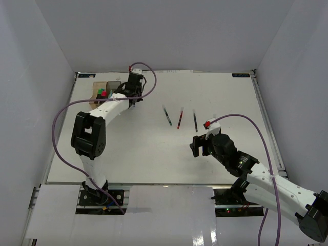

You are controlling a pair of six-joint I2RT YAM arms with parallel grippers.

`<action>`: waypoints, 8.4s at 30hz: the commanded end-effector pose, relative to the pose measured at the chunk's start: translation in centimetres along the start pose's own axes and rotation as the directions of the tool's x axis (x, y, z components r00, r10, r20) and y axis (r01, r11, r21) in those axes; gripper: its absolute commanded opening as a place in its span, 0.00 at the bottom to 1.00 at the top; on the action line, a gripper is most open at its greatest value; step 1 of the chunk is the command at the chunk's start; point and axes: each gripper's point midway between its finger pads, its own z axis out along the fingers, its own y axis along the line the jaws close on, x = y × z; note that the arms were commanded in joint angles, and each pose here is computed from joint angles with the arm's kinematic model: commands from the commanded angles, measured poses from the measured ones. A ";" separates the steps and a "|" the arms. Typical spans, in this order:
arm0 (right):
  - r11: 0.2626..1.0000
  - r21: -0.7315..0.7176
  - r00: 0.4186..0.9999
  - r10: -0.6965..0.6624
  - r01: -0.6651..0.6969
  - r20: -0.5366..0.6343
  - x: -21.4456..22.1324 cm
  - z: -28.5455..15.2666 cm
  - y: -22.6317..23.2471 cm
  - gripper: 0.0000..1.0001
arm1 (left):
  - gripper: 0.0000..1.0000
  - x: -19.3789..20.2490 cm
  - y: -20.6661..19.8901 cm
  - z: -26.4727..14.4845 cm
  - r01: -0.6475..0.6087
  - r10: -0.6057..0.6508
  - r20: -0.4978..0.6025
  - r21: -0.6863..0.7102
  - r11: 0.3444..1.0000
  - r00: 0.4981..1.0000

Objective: Sort the stationery into containers
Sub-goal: Pick up the pen from the center of the board, then place the pen in the storage box, then pick up the pen from the center of the board, then place the pen in the storage box, then pick up the pen from the center of the board, then place the pen in the storage box.

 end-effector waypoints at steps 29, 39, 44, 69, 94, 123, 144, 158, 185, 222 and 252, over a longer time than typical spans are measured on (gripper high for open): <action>1.000 0.013 1.000 0.003 -0.003 0.014 -0.3 0.1 -0.3 0.90 | 0.41 -5.1 7.2 5.1 0.025 -0.026 0.012 0.079 0.997 1.000; 1.000 0.006 1.000 0.011 -0.012 0.027 -0.5 -0.1 -0.1 0.90 | 0.61 -4.7 4.2 -0.2 0.256 -0.258 0.003 0.120 0.959 0.966; 1.000 0.004 1.000 0.015 -0.015 0.023 -0.4 -0.1 -0.1 0.90 | 0.67 -2.0 -3.0 -3.4 0.349 -0.346 -0.045 0.153 0.925 0.937; 1.000 -0.009 0.999 0.021 -0.021 0.035 0.0 -0.5 -0.1 0.90 | 0.57 7.0 -14.9 1.9 0.262 -0.257 -0.110 0.037 0.964 0.960; 1.000 -0.006 1.000 0.006 -0.006 0.013 0.1 -0.1 0.0 0.90 | 0.16 -3.3 -1.0 -2.8 -0.079 0.069 0.113 0.084 0.993 0.991; 0.999 0.034 0.999 0.019 -0.018 -0.029 0.0 1.1 -0.1 0.90 | 0.64 -7.5 7.7 3.9 -0.027 0.018 0.087 0.098 0.995 0.996; 0.800 0.555 0.919 0.366 -0.230 -0.146 0.4 8.3 -13.8 0.80 | 0.98 2.5 4.5 -12.9 0.219 -0.269 0.059 0.430 0.876 0.961; 0.765 0.612 0.861 0.435 -0.200 -0.263 6.2 9.9 -15.0 0.30 | 0.98 5.6 2.6 -14.3 0.251 -0.285 -0.017 0.530 0.810 0.958; 0.948 -0.139 0.954 0.296 -0.288 0.044 -7.6 5.4 4.3 0.08 | 0.80 -0.3 -17.0 -20.0 0.313 -0.398 -0.066 0.738 0.598 0.915; 0.976 0.189 0.993 0.115 -0.109 -0.019 -4.2 5.0 -3.0 0.98 | 0.20 -6.4 4.5 -1.9 -0.041 0.035 0.066 0.091 0.995 0.997; 0.930 0.367 0.960 0.108 -0.006 -0.258 -0.8 11.8 -8.9 0.80 | 0.98 -10.1 7.9 -5.9 0.177 -0.198 0.098 0.189 0.966 0.975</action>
